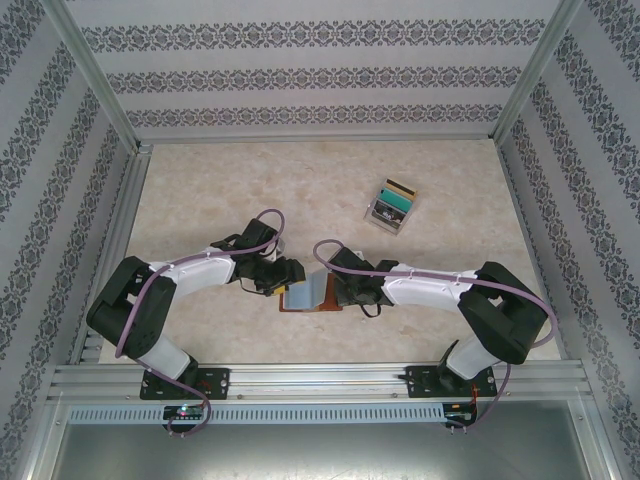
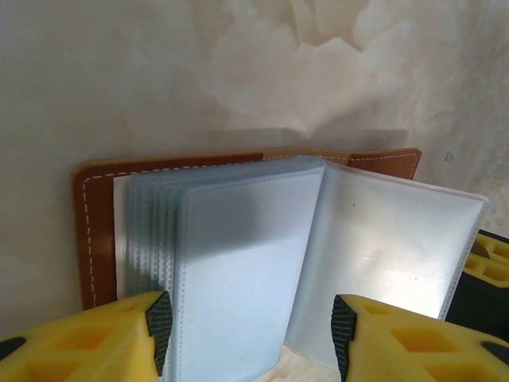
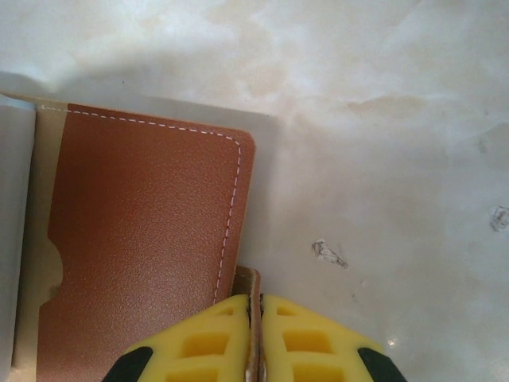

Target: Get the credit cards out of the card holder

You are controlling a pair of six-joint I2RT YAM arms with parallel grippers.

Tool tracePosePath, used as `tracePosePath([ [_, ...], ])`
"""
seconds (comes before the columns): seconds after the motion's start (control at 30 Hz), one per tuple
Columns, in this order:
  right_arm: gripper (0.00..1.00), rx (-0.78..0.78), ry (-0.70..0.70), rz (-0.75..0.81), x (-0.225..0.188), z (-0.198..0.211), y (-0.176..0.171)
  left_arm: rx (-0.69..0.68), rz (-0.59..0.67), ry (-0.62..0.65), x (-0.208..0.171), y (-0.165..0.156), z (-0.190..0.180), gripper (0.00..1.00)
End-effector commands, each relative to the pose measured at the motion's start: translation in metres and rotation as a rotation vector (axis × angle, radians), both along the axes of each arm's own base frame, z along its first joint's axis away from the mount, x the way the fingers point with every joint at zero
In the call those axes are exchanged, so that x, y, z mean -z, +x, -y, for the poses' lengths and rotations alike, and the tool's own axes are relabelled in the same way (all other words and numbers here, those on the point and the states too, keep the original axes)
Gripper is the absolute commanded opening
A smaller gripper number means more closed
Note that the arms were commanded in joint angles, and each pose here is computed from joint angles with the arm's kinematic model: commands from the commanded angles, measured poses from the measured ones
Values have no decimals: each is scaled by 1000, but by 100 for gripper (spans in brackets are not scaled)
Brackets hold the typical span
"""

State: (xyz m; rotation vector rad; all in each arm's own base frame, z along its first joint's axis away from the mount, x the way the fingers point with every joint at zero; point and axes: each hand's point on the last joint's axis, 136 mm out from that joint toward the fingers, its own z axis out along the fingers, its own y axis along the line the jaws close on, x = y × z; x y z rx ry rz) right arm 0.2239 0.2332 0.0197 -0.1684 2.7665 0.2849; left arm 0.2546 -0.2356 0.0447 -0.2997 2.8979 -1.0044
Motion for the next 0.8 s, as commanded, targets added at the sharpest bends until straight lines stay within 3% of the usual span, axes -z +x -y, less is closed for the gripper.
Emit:
tracePosePath([
  [0.0,0,18,10,-14,3,1,-1,-5,22,28,0,-3,-3,58],
  [0.17,0,16,14,-13,3,0,-1,8,-8,-7,9,-4,5,57],
  [0.37,0,22,21,-16,4,-1,-1,14,41,-157,-10,3,29,58],
  [0.53,0,29,24,-19,6,0,-3,36,89,-232,-28,6,41,67],
  [0.77,1,41,37,-10,5,1,-2,62,99,-240,-33,5,48,77],
])
